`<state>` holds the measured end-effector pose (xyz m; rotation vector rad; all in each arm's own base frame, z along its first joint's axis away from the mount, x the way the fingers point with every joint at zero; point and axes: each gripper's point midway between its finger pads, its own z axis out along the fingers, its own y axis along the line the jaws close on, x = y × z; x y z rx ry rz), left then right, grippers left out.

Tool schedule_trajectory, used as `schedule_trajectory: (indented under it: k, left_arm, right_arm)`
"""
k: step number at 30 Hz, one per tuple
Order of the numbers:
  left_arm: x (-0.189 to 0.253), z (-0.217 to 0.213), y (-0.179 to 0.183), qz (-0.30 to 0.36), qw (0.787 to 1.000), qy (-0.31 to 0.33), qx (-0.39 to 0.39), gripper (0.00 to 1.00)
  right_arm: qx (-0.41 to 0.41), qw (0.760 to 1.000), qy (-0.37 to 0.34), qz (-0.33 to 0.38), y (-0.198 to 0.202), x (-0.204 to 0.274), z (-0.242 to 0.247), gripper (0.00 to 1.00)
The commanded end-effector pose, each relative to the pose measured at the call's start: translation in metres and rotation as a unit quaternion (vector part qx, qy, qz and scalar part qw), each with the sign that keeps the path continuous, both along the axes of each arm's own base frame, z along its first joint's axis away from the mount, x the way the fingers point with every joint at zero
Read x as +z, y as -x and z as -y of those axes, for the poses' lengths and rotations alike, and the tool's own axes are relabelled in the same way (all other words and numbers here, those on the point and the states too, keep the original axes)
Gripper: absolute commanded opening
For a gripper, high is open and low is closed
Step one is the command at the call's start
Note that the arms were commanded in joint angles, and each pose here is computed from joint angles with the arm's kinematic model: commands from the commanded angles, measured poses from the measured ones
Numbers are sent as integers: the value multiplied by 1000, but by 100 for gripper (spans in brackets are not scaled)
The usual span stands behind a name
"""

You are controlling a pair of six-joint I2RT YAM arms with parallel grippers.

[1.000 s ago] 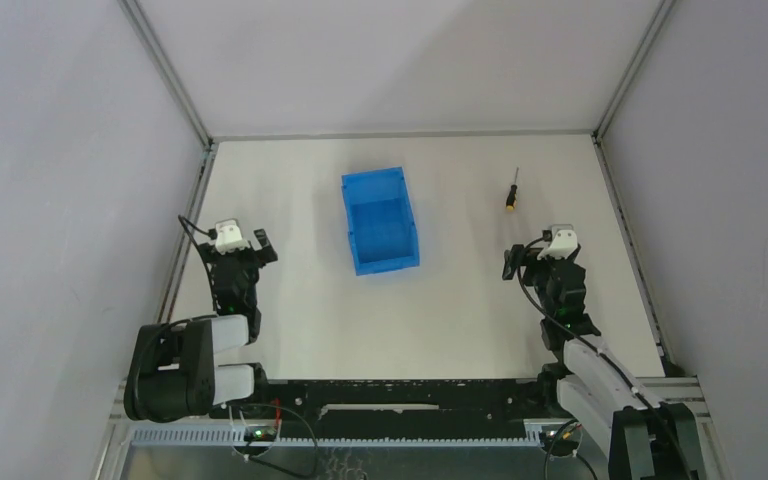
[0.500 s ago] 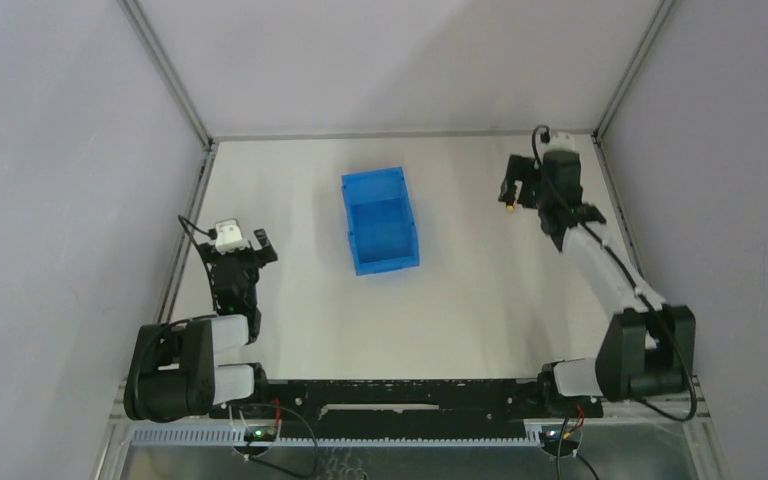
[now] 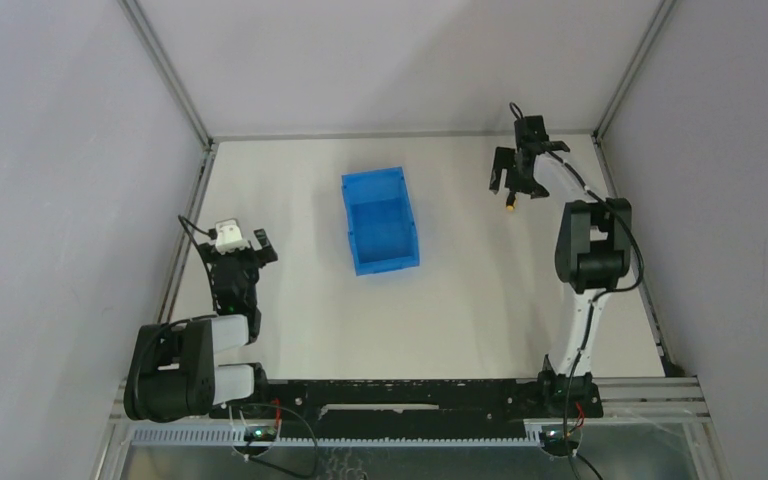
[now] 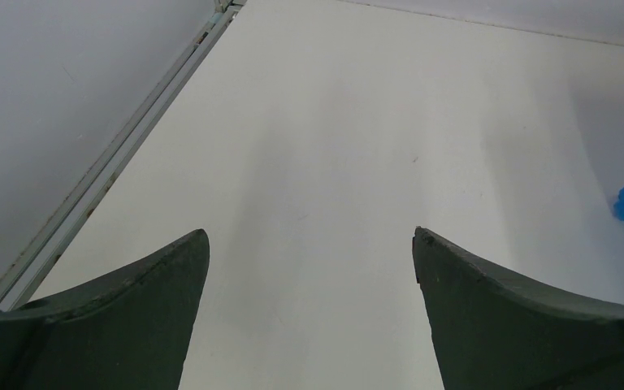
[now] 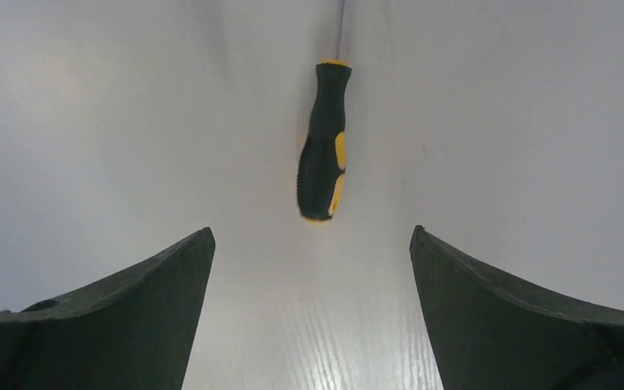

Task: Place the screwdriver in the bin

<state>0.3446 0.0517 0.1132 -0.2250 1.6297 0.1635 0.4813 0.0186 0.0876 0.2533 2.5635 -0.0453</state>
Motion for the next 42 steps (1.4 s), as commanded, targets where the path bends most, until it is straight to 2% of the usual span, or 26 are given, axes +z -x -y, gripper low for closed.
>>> schedule_trajectory:
  k: [1,4,9,11,14,16,21,29,38,42]
  left_arm:
    - [23,0,-9,32,999,-11,-1,100]
    - [22,0,-9,32,999,-11,-1,100]
    - [23,0,-9,32,999,-11,0,100]
    - [23,0,-9,32,999,-11,-1,100]
    - [23,0,-9,32,999,-11,-1,100]
    - [23,0,-9,32,999,-11,-1,100]
    - [23,0,-9,32,999,-11,-1,100]
    - [23,0,-9,32,999,-11,-1,100]
    - [23,0,-9,32,999,-11,-1,100]
    - [23,0,-9,32,999,-11,-1,100]
  right_arm:
    - [-20,999,2,-41,-4,-13,11,98]
    - [-28,997,18,-66,-12,-32,19,90]
    - [-30,995,-2,-94,-17,-59,20,72]
    - [-27,994,-14,-103,-18,-65,18,59]
    - [-31,993,-20,-109,-17,-64,17,27]
    - [-30,995,-20,-98,-19,-51,18,17]
    - [-20,998,-18,-53,-22,8,18,9]
    - [26,999,-28,-1,13,98,-14,9]
    - [157,980,-77,95,50,181,-149,9]
    - [191,969,-102,123,64,201,-204,10]
